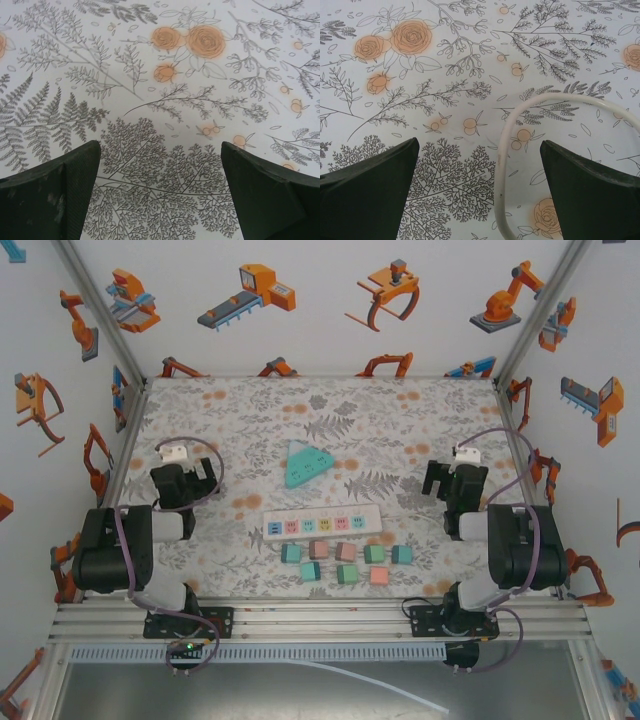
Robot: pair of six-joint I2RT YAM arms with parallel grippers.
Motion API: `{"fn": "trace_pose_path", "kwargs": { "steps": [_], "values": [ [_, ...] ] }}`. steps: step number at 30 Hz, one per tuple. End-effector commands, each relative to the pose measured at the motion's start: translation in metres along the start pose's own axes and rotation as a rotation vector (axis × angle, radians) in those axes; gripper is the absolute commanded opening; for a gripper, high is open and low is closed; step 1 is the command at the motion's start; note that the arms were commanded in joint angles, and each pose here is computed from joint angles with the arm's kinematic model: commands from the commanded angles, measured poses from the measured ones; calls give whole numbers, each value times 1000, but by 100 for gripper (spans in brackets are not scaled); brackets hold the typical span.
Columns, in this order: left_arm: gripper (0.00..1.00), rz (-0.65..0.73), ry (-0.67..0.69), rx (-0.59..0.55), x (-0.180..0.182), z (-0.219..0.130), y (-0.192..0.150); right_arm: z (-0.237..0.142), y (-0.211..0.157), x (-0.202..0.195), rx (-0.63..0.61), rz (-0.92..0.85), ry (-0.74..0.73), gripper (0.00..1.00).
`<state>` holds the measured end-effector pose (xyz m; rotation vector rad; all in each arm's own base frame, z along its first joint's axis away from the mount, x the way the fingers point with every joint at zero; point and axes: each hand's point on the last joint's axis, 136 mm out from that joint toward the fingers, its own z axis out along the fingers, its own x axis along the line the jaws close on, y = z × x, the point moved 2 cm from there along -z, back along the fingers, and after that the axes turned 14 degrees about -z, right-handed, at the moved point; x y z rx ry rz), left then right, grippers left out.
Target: Pull the plug off the socket
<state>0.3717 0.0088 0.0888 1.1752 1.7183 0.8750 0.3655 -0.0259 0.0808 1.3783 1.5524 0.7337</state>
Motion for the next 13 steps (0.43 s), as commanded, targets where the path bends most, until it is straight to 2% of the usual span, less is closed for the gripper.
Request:
{"fn": "trace_pose_path", "kwargs": {
  "steps": [1, 13],
  "values": [
    [97, 44, -4, -13, -7, 3, 8, 1, 16, -7, -60, 21, -35, 99],
    [97, 44, -6, -16, -8, 4, 8, 0, 15, -9, -61, 24, -47, 99]
  ]
}}
